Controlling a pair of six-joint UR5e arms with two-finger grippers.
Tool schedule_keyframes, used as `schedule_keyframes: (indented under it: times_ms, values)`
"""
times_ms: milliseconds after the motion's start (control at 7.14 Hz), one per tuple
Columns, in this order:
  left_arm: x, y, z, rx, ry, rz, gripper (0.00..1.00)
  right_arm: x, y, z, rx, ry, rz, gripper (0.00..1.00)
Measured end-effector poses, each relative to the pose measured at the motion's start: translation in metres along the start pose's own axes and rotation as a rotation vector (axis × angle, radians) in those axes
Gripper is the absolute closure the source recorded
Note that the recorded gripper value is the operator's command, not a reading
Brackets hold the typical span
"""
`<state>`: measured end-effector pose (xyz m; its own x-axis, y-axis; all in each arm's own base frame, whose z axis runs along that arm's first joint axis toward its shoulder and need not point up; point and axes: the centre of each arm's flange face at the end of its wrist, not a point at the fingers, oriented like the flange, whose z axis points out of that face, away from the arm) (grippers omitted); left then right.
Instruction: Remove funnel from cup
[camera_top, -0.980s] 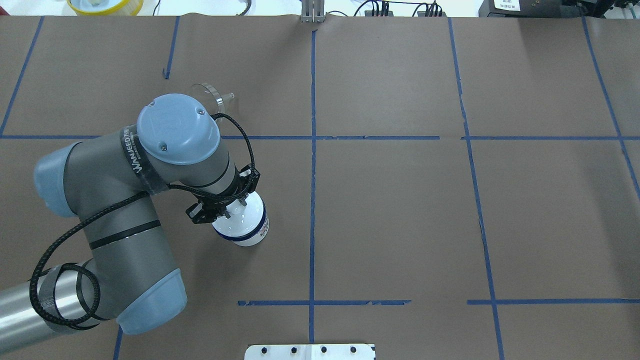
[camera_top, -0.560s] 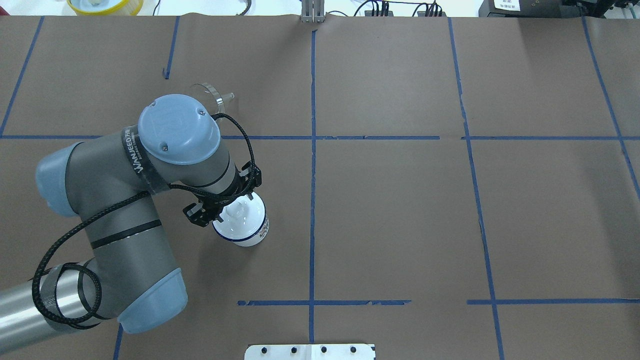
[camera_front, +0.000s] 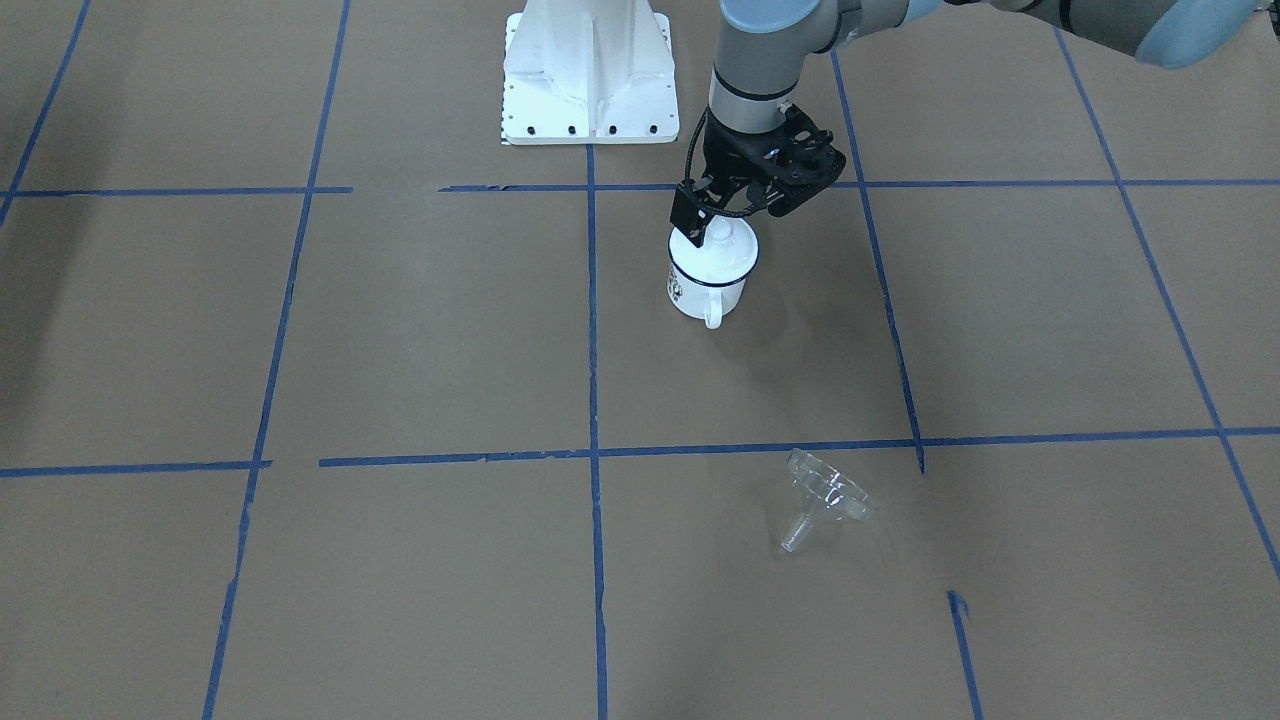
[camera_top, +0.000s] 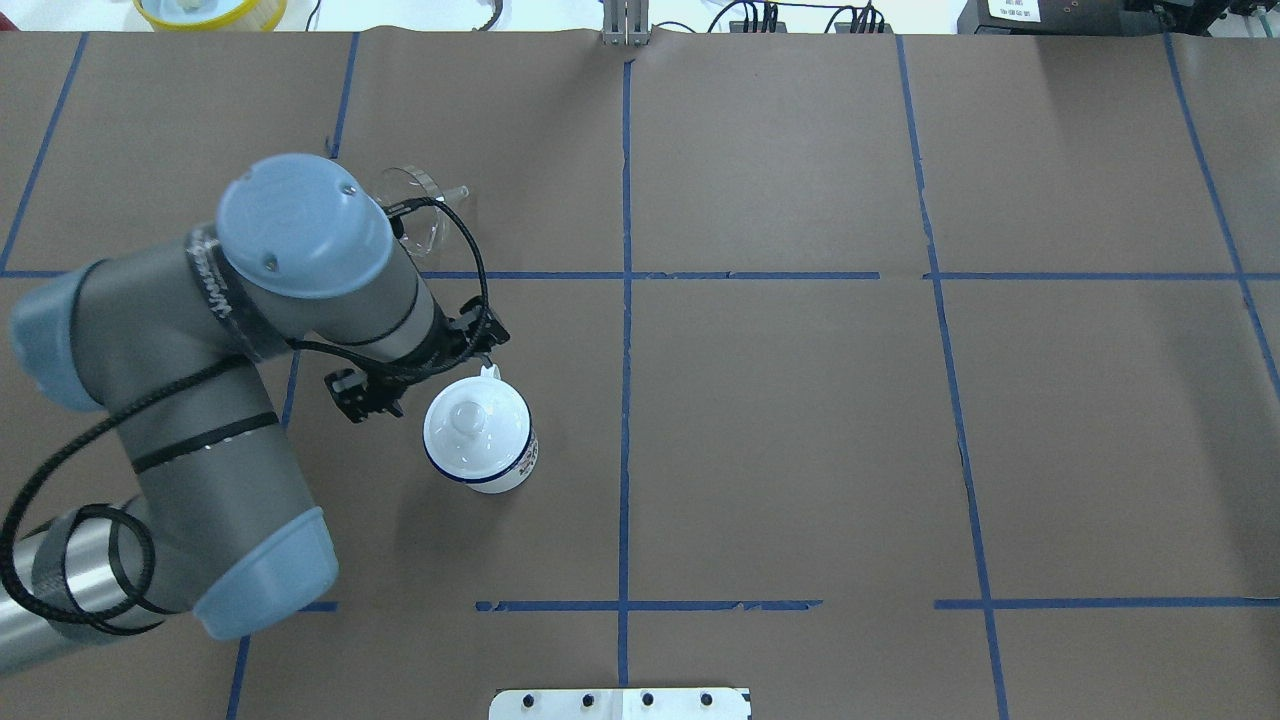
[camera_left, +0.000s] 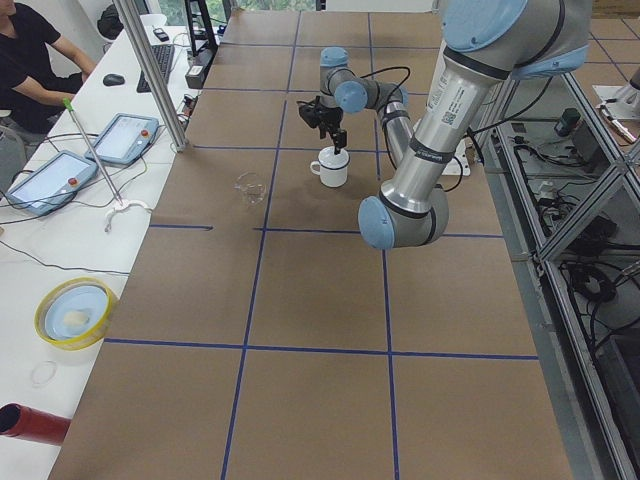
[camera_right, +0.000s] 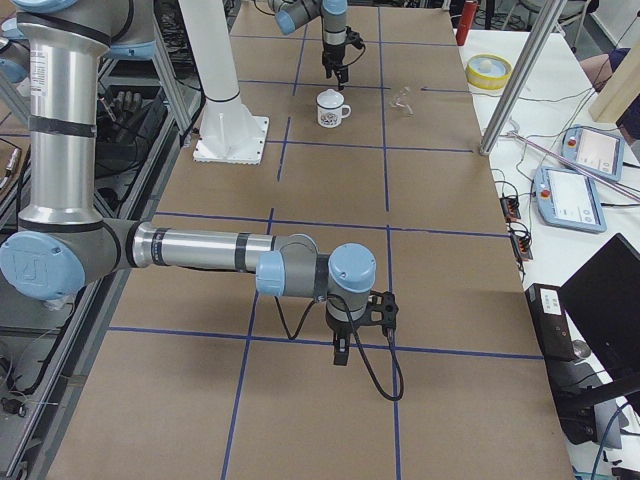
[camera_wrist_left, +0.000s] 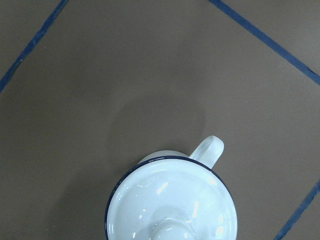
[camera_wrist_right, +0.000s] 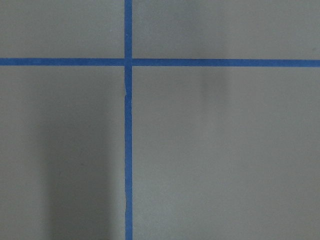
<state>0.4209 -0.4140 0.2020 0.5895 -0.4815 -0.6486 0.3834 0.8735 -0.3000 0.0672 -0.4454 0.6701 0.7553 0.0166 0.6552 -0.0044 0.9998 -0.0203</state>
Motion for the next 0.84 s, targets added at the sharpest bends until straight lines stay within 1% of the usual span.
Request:
schedule_keyframes:
  times_ms: [140,420,700,840]
  values:
    - [-0.023,-0.041,-0.009,0.018,0.012,0.095,0.0,0.0,0.0,0.0,0.0,0.0,0.0,0.0]
    - [-0.098,-0.134,-0.026,0.017,0.017,0.266,0.0,0.0,0.0,0.0,-0.001,0.0,0.0,0.0]
    - [-0.202,-0.225,-0.048,0.013,-0.007,0.445,0.0,0.0,0.0,0.0,-0.001,0.0,0.001,0.0]
    - [-0.258,-0.271,-0.055,0.02,-0.033,0.523,0.0,0.0,0.0,0.0,-0.001,0.0,0.001,0.0]
